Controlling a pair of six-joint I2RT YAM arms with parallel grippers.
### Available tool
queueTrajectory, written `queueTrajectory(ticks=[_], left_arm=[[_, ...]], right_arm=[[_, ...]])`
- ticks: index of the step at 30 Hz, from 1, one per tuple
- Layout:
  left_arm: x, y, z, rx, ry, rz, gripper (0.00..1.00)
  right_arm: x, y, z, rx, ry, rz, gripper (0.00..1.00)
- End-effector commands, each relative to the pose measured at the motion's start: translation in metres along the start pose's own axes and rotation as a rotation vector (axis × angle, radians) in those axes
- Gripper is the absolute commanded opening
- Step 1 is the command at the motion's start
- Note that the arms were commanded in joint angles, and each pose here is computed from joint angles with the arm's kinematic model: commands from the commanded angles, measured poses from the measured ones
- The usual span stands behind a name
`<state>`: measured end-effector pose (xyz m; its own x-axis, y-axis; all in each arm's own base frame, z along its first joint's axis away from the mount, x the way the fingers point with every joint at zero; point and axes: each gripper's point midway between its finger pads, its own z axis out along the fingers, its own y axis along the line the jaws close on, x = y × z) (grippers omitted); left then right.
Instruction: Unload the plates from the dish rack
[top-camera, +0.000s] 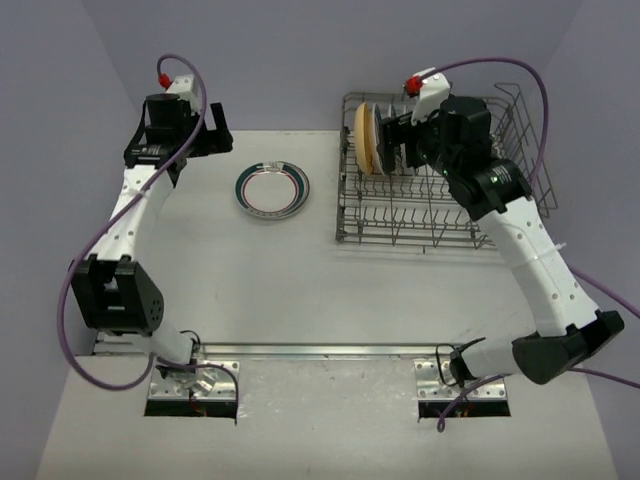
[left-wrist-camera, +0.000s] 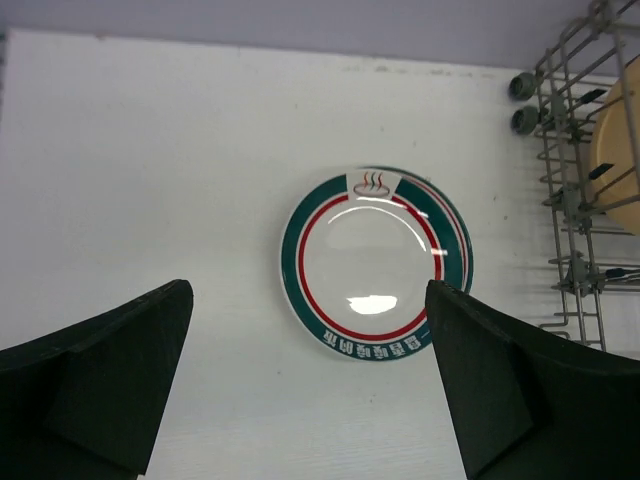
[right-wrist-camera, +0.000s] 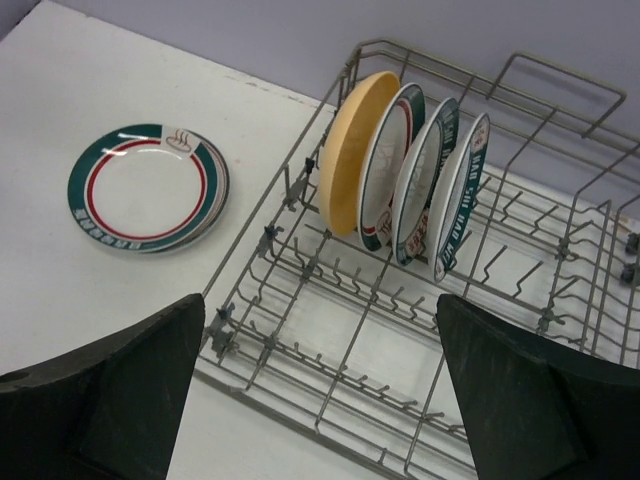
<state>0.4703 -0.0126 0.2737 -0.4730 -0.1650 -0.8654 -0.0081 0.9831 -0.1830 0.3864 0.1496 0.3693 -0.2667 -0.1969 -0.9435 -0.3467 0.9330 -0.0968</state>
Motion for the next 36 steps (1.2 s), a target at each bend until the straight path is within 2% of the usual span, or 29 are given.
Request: queueTrajectory(ticks=[1,6,10,22,28,36], left_arm=[[-0.014,0.023,-0.043,-0.201,-0.107,0.151,1.0],[0.012,0.009,-0.066,-0.106,-0.076,0.166,1.0],[0.022,-0.002,-0.075,-0.038,-0.073,0.157,1.0],[0.043,-0.004,-0.059,-0.014,-0.008,0.124,1.0],[0.052,-0.013,-0.058,0.025,0.019,0.078,1.0],[0.056,-0.008,-0.051,0.009,0.032,0.09,1.0]], right_arm=[[0.008,-0.025,0.028,-0.023,0.069,0.186,0.94],[0.036,-0.055,0.075,-0.051,0.163,0.159,0.77],[0.048,-0.07,0.099,-0.03,0.197,0.106,0.7],[0.092,-0.103,0.16,0.02,0.294,0.082,0.65],[0.111,-0.121,0.184,0.05,0.314,0.033,0.58],[0.138,-0.133,0.217,0.085,0.343,-0.014,0.54]])
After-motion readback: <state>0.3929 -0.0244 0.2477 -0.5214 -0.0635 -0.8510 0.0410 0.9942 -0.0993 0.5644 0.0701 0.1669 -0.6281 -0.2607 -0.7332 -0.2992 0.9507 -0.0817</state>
